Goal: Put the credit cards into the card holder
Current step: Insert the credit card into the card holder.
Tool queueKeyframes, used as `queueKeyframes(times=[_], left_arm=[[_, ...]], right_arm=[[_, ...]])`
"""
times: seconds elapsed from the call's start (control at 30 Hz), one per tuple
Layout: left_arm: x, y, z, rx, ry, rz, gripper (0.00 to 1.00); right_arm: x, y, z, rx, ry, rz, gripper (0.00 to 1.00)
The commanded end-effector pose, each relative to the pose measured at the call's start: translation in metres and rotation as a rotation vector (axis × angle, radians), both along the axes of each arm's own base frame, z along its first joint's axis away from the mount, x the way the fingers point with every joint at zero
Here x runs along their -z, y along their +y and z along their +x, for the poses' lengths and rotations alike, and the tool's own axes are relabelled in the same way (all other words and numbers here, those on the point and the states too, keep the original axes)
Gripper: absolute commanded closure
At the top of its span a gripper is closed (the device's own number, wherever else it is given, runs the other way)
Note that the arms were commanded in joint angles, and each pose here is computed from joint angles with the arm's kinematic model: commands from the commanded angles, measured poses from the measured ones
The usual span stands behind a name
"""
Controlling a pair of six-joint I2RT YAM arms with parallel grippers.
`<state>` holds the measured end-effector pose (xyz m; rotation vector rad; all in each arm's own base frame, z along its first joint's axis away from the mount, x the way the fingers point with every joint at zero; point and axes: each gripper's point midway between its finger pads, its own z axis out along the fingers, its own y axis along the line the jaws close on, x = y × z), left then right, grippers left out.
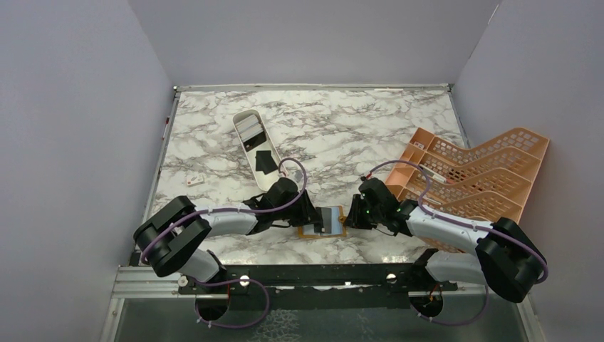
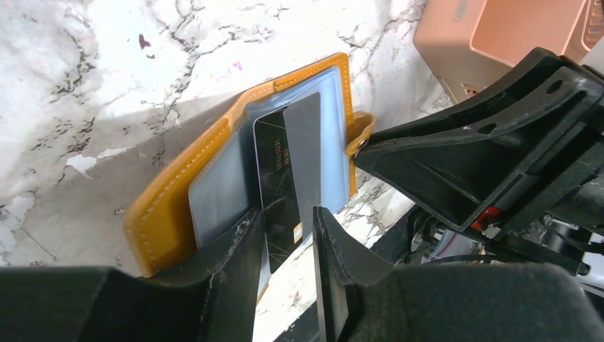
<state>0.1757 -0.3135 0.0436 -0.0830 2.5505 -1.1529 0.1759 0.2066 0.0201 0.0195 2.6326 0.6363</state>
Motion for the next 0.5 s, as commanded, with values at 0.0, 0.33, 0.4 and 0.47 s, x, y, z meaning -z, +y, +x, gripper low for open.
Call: queueKeyframes(times=[0.0,0.33,0.4,0.47], left_arm=[[-0.016,-0.002,0.009,0.015,-0.088,0.009,0.65],[-0.01,-0.015,0.001,0.053,-0.073,0.008,0.65],[-0.007,-0.017,-0.001,0.06,-0.067,0.015,0.66],[-0.006,-0.021,-0.003,0.066,-0.073,0.02,0.66]], right_arm=[[0.003,-0.005,-0.01,-0.015,0.021,-0.017,0.73],[0.003,-0.004,-0.012,-0.021,0.025,0.0,0.73],[0.003,-0.003,-0.013,-0.027,0.023,0.003,0.73],[0.003,-0.004,-0.013,-0.025,0.023,0.002,0.73]])
